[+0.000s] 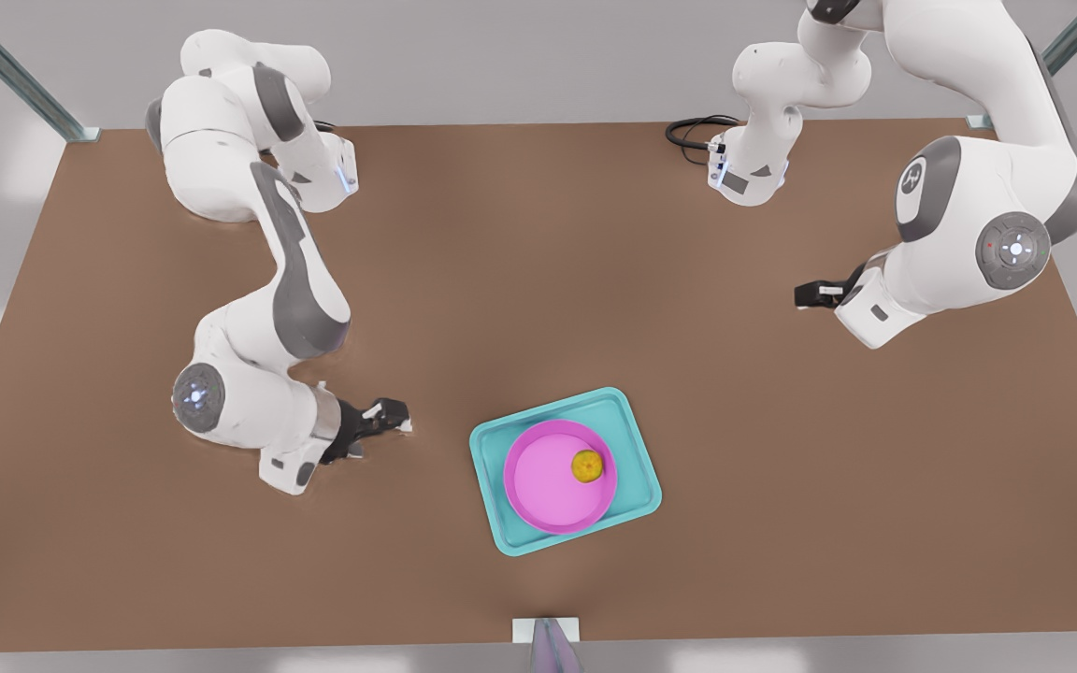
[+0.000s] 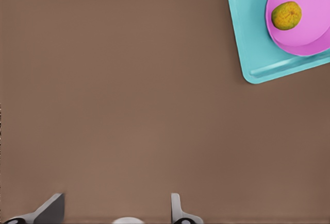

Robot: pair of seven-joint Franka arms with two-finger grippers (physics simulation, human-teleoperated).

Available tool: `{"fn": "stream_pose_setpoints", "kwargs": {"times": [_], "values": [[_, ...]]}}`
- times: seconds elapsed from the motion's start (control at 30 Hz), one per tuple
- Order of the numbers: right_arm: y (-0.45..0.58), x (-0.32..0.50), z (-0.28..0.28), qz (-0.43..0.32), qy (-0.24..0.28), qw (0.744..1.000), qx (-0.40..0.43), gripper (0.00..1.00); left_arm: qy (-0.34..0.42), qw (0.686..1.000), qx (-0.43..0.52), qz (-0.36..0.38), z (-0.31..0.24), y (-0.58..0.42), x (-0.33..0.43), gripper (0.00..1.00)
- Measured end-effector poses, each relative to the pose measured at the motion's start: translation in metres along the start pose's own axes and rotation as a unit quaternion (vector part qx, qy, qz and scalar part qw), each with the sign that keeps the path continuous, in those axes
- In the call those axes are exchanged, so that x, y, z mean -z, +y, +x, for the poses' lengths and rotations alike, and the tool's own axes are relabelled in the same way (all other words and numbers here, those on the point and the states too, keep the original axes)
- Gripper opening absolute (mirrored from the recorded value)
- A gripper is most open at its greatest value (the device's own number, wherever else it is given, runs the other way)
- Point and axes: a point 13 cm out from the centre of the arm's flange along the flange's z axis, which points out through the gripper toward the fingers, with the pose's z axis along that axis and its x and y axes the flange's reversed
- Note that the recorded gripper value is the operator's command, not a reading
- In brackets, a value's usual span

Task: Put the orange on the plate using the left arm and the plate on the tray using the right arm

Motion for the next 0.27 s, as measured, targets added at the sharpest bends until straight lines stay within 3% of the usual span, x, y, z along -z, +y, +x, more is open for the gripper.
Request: {"fn": "stream_pose_setpoints", "kwargs": {"times": [0.1, 0.17, 0.27], "values": [[-0.032, 0.151, 0.088, 0.143, 0.005, 0.99, -0.01, 1.0, 0.004, 1.0, 0.002, -0.002, 0.003, 0.004, 0.001, 1.0], [-0.052, 0.183, 0.15, 0.179, 0.037, 0.982, -0.035, 1.0, 0.006, 1.0, 0.004, -0.001, 0.004, 0.007, 0.002, 1.0], [-0.077, 0.192, 0.191, 0.194, 0.075, 0.976, -0.067, 1.0, 0.009, 1.0, 0.006, 0.002, 0.003, 0.009, 0.003, 1.0]]}}
